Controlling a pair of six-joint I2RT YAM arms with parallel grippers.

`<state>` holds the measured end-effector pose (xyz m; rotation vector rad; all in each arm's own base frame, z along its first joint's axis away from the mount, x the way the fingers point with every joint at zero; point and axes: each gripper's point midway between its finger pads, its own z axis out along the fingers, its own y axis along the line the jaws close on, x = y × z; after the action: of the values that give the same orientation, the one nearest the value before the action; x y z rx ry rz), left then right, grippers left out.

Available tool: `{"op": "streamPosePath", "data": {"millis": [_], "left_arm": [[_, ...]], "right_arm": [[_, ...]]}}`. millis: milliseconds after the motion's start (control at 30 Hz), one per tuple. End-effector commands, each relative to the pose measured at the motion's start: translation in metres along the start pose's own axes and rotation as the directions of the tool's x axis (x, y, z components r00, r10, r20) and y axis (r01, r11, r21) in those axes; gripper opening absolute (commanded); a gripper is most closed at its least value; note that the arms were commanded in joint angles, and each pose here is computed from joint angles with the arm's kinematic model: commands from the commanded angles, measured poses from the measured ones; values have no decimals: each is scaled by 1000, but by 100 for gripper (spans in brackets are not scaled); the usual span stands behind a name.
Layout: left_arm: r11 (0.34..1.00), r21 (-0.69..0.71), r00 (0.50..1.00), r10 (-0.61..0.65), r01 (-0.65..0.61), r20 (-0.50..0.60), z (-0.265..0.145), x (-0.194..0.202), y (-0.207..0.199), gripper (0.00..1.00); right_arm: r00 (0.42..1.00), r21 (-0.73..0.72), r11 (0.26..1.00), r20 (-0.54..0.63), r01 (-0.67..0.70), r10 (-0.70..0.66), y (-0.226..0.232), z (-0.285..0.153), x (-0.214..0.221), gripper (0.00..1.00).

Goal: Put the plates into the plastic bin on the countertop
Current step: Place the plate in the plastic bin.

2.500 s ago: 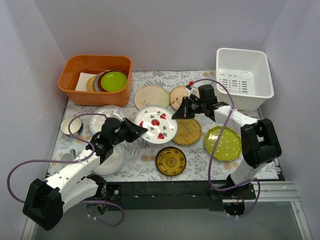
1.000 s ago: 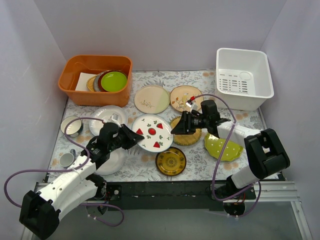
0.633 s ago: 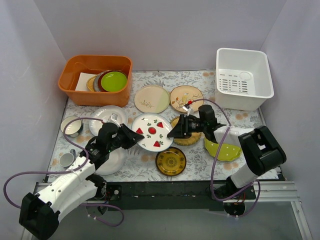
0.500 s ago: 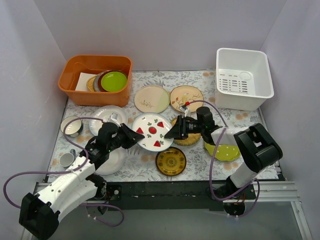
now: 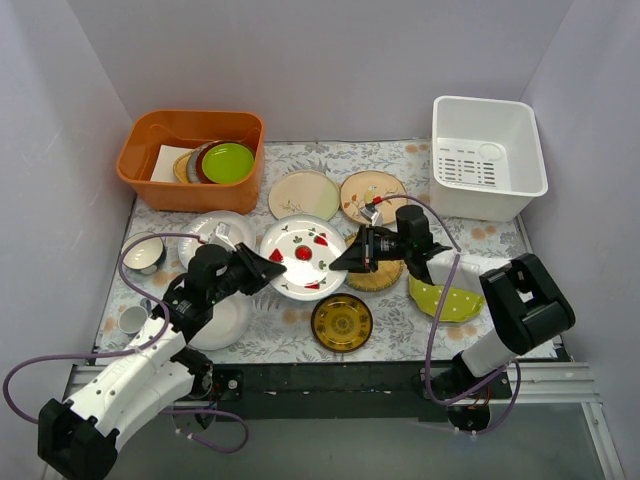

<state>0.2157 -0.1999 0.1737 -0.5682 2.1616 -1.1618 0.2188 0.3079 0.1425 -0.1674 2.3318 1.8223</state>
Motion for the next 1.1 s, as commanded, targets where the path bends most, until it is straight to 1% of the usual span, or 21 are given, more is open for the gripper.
{"op": "streamPosePath", "data": {"millis": [0, 33, 133, 233, 267, 333, 500, 600, 800, 1000, 1067], "left_arm": [[995, 96, 999, 21, -25, 36, -7, -12, -38, 21], [995, 95, 999, 23, -26, 34, -6, -12, -38, 35], [996, 77, 999, 34, -36, 30, -5, -11, -33, 56], [997, 57, 999, 49, -51, 23, -4, -10, -30, 64], [997, 51, 998, 53, -54, 22, -3, -11, -29, 69], [997, 51, 998, 59, -60, 19, -3, -10, -29, 73], [996, 32, 996, 78, -79, 31, -6, -14, -29, 91], [996, 15, 995, 89, -90, 39, -8, -16, -27, 94], [994, -12, 994, 106, -105, 38, -11, -14, -19, 95], [992, -41, 993, 117, -116, 23, -12, -9, -7, 97], [992, -52, 993, 116, -116, 12, -11, -7, -4, 97]], "right_arm": [[957, 103, 955, 55, 279, -285, 13, 5, -21, 1], [954, 114, 951, 55, 286, -293, 14, 4, -22, 1], [944, 140, 939, 60, 314, -325, 22, 0, -28, 1], [934, 180, 925, 68, 334, -350, 27, -6, -34, 1], [931, 198, 920, 74, 338, -358, 27, -8, -37, 1], [924, 232, 908, 81, 348, -375, 29, -14, -40, 1], [900, 329, 872, 120, 363, -420, 35, -31, -55, 1], [887, 363, 853, 125, 375, -444, 41, -38, -61, 1], [869, 413, 823, 133, 389, -477, 50, -51, -71, 1], [833, 470, 781, 155, 411, -532, 66, -68, -85, 1], [831, 488, 774, 160, 403, -534, 68, -73, -89, 1]]}}
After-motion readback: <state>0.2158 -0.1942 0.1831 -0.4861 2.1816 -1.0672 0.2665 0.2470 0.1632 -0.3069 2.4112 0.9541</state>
